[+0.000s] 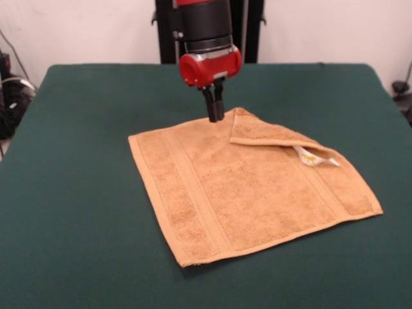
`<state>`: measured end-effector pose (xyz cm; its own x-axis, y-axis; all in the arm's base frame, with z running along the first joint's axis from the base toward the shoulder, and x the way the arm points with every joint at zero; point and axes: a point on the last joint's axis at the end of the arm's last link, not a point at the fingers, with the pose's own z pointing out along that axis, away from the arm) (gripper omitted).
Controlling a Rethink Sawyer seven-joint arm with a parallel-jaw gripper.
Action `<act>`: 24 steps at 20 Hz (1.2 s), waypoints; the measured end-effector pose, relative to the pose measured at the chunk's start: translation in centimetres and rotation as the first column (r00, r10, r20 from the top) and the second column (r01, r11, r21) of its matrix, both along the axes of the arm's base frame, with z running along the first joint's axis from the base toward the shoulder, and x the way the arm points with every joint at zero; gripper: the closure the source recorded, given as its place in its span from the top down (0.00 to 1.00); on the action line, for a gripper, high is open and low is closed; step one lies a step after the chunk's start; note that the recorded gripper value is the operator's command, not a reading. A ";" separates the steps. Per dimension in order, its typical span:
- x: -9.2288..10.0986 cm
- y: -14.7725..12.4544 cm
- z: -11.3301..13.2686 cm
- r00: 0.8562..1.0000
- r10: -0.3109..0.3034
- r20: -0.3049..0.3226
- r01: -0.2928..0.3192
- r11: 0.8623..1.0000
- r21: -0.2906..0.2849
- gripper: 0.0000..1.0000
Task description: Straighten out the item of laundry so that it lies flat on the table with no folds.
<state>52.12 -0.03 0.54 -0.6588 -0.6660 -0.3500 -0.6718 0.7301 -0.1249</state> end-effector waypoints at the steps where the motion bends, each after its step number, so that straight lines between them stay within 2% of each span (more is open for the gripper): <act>1: 0.1 0.3 -0.1 1.000 -0.011 0.012 0.011 1.000 -0.003 0.00; 4: 0.5 0.7 -0.1 0.998 -0.049 0.046 0.050 0.999 -0.008 0.00; 10: 1.9 2.0 0.5 0.974 -0.171 0.148 0.172 0.985 0.004 0.00; 13: 2.2 3.5 0.7 0.963 -0.201 0.179 0.201 0.979 0.021 0.00; 14: 2.3 4.7 0.8 0.959 -0.211 0.191 0.209 0.977 0.034 0.00; 16: 2.3 5.6 0.8 0.957 -0.211 0.196 0.207 0.977 0.042 0.00; 17: 2.0 7.0 0.6 0.959 -0.207 0.194 0.199 0.978 0.058 0.00; 19: 1.7 7.5 0.4 0.961 -0.199 0.191 0.190 0.980 0.065 0.00; 24: -0.5 9.4 -2.0 0.976 -0.151 0.159 0.134 0.985 0.110 0.00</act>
<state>51.66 9.40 -1.47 -0.6713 -0.5263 -0.5219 -0.5357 0.8312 -0.1490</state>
